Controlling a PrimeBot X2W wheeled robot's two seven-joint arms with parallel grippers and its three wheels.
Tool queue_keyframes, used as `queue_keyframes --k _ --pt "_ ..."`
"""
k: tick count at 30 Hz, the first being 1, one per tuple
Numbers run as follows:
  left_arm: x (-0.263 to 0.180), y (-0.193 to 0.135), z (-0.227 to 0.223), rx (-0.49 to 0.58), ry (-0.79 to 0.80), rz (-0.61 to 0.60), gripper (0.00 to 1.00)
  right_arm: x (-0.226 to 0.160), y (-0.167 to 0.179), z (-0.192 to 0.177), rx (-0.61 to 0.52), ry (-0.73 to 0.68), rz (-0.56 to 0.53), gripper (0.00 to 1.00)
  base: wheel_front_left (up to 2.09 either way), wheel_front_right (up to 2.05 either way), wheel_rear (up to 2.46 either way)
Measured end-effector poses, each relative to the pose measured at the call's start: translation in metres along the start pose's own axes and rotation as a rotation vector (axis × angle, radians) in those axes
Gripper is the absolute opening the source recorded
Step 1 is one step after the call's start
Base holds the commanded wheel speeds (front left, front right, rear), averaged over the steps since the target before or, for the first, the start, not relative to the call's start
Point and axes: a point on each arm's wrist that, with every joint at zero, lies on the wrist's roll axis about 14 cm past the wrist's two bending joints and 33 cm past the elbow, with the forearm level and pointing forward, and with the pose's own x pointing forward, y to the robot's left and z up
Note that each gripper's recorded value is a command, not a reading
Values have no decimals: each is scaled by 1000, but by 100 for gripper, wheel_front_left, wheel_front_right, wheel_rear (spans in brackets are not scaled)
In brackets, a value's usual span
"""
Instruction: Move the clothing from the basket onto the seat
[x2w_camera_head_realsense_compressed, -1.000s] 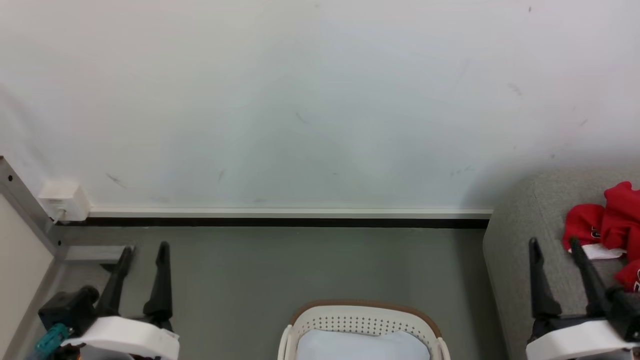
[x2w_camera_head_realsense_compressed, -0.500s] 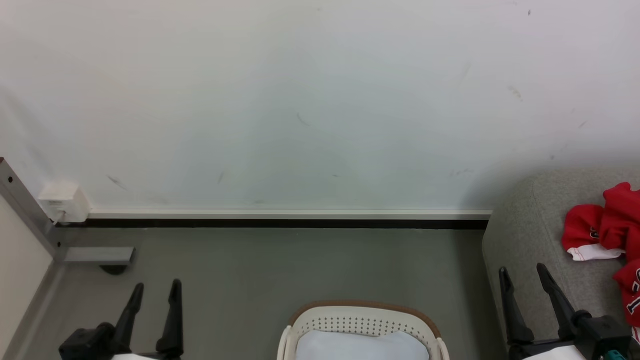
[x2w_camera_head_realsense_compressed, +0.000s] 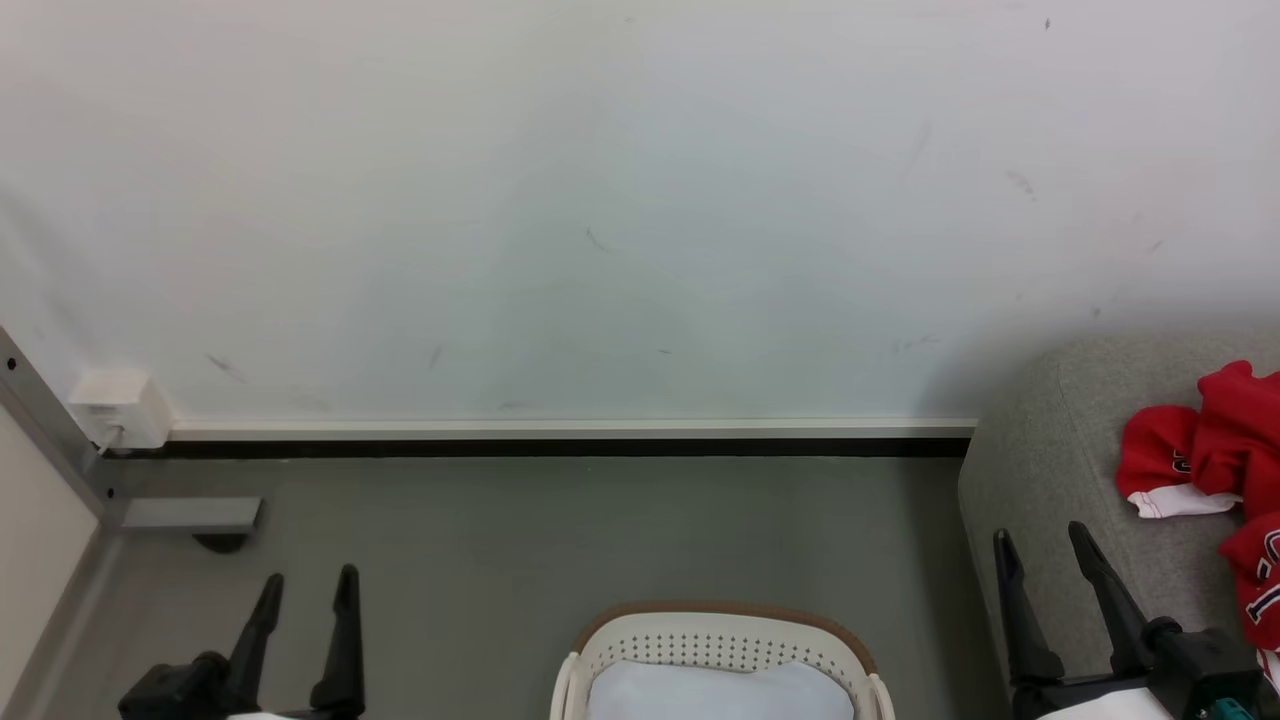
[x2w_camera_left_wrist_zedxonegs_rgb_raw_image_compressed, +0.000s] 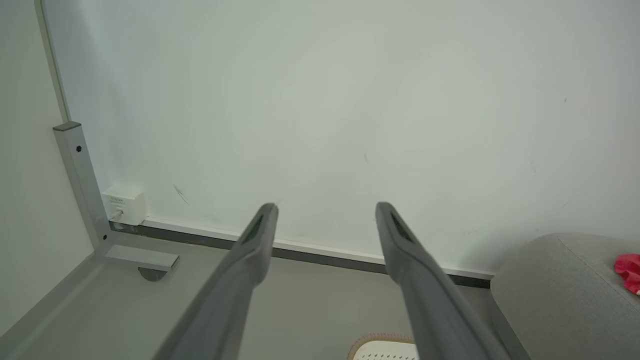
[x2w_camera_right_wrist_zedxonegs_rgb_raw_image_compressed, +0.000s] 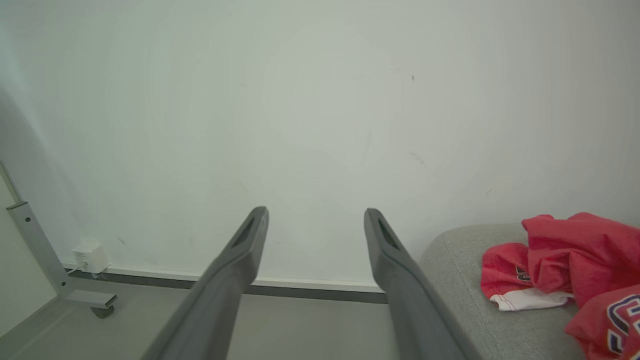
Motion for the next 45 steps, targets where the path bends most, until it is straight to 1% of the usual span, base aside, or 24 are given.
queue_keyframes --k 18,19,25,39,45 --pt "1 -4 -3 -5 6 -5 100 -1 2 -3 15 7 4 100 0 0 0" --pt "1 -6 -5 -11 11 -8 0 -1 2 -3 15 9 4 0 0 0 0" --pt "-10 -5 -29 -53 90 16 0 -12 -1 -24 41 78 -17 0 0 0 0" --pt "-9 4 -31 -290 109 85 0 -11 -17 -27 283 97 -105 0 0 0 0" --pt "-7 6 -31 -376 113 102 0 -11 -23 -28 378 98 -136 0 0 0 0"
